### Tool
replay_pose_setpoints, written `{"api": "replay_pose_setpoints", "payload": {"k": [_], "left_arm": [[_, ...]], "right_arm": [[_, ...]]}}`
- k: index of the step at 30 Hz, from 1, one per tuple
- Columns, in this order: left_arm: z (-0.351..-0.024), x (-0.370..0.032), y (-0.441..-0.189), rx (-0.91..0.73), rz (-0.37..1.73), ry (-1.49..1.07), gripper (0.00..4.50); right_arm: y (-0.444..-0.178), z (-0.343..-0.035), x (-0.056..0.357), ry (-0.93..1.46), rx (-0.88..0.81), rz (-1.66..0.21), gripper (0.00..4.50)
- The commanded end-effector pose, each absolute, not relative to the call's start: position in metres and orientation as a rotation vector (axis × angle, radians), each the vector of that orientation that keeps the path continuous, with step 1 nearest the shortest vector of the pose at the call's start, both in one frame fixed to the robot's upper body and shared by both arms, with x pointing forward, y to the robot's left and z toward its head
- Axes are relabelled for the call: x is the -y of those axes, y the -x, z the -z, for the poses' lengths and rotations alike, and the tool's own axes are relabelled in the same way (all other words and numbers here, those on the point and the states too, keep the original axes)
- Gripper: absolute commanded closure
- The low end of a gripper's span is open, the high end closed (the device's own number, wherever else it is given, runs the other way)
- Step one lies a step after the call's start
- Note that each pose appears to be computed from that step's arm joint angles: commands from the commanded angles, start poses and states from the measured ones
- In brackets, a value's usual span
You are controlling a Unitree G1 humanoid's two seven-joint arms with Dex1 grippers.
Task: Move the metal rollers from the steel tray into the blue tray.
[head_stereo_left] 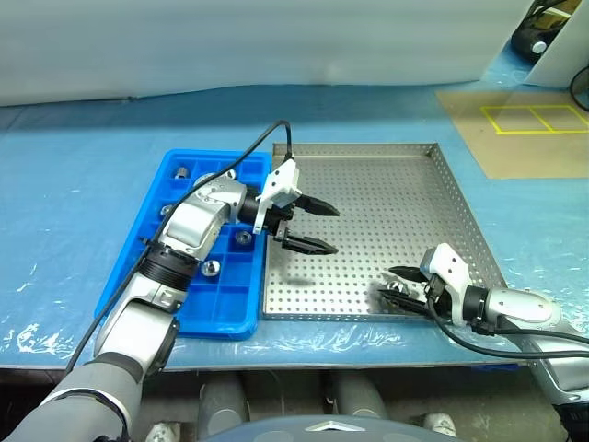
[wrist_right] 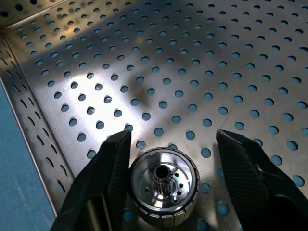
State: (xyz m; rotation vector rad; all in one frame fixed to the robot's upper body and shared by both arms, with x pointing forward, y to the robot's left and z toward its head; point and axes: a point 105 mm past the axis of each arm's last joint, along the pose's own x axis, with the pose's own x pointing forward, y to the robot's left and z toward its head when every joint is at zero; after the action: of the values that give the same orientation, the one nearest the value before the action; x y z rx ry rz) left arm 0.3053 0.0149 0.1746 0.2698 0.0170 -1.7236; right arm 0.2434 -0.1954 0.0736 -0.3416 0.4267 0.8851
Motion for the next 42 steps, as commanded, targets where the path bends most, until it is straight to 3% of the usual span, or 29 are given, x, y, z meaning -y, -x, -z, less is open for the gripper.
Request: {"api": "replay_pose_setpoints", "payload": {"k": [1,34,37,40,42], "left_arm": [[-0.188,-0.015,-0.302,0.031,1.731,-0.296,0.67],[-0.185,-0.017,-0.305,0.028,1.700,-0.314,0.67],[-0.185,-0.017,-0.305,0.028,1.695,-0.317,0.67],[-0.185,-0.018,-0.306,0.028,1.691,-0.319,0.67],[-0.185,-0.018,-0.305,0.029,1.690,-0.319,0.67]], "right_arm": [[-0.239,-0.066,0.195,0.339,-0.453,-0.895,1.76],[-0.221,-0.054,0.216,0.265,-0.586,-0.898,1.76],[-0.224,-0.057,0.217,0.247,-0.559,-0.886,1.21],[-0.230,-0.056,0.221,0.278,-0.567,-0.848,0.21],[-0.230,-0.055,0.220,0.281,-0.574,-0.855,0.02]]}}
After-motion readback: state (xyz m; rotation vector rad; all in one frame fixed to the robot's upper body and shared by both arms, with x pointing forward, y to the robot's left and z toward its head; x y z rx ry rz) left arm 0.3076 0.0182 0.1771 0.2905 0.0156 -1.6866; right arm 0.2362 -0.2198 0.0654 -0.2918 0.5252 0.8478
